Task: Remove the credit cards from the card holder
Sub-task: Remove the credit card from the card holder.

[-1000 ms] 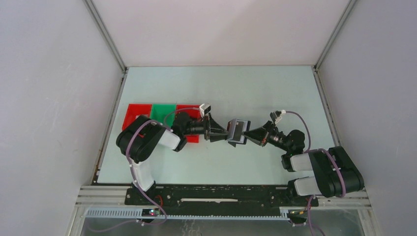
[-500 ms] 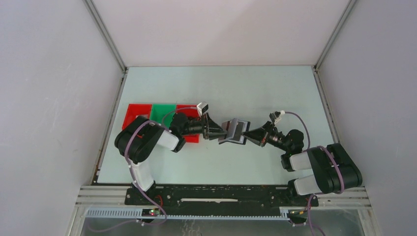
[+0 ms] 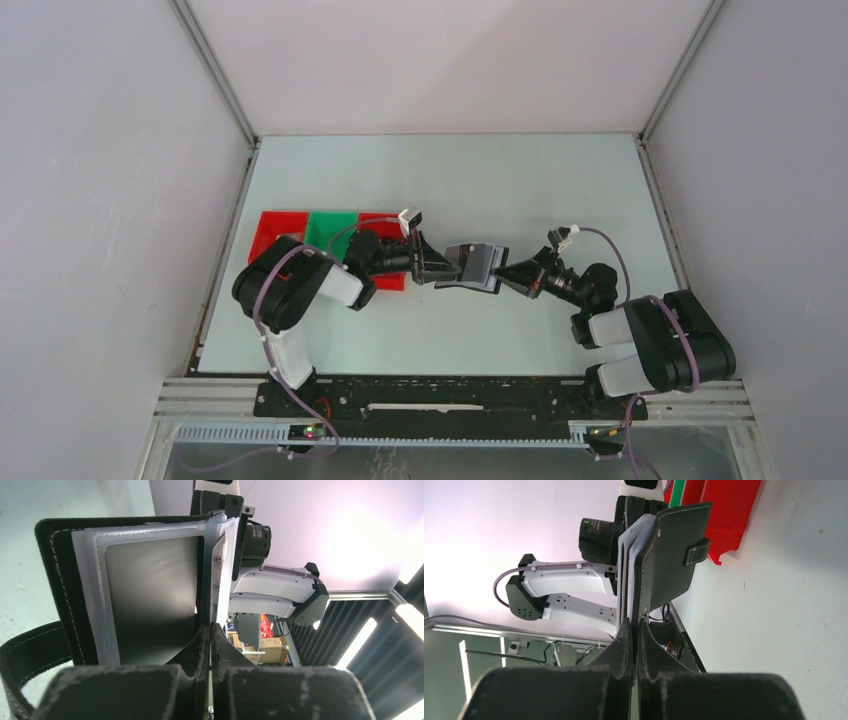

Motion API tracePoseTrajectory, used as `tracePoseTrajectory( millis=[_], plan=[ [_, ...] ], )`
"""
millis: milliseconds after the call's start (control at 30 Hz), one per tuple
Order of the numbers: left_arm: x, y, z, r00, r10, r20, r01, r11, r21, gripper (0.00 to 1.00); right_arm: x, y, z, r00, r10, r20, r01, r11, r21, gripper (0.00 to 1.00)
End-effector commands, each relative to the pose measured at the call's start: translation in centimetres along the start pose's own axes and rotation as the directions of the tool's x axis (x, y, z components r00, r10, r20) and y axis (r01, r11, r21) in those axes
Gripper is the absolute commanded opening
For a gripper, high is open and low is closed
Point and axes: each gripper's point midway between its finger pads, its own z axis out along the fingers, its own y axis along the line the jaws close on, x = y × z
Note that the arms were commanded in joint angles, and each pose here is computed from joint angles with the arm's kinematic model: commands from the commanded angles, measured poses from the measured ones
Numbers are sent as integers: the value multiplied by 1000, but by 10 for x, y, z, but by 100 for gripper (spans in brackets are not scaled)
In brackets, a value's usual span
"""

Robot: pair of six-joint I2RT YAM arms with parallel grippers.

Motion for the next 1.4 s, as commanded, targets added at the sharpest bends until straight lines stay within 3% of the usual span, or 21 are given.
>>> tracePoseTrajectory(
  millis=[0,467,767,1367],
  plan=[
    [-2,-25,-3,995,89,33,-91,994,61,0,4,8,4,998,-47,-28,46,998,-36,0],
    [-16,-31,-20,987,125,100,-127,992,22,0,5,-2,4,999,-27,-38,26,1000,-15,0],
    [-15,2,-30,983,161,86,-146,977,-154,0,4,-1,6,999,-28,-39,27,999,-21,0],
    [-21,-16,-34,971,230,67,-212,956,-202,0,4,-4,7,999,-22,-45,21,1000,-16,0]
  ],
)
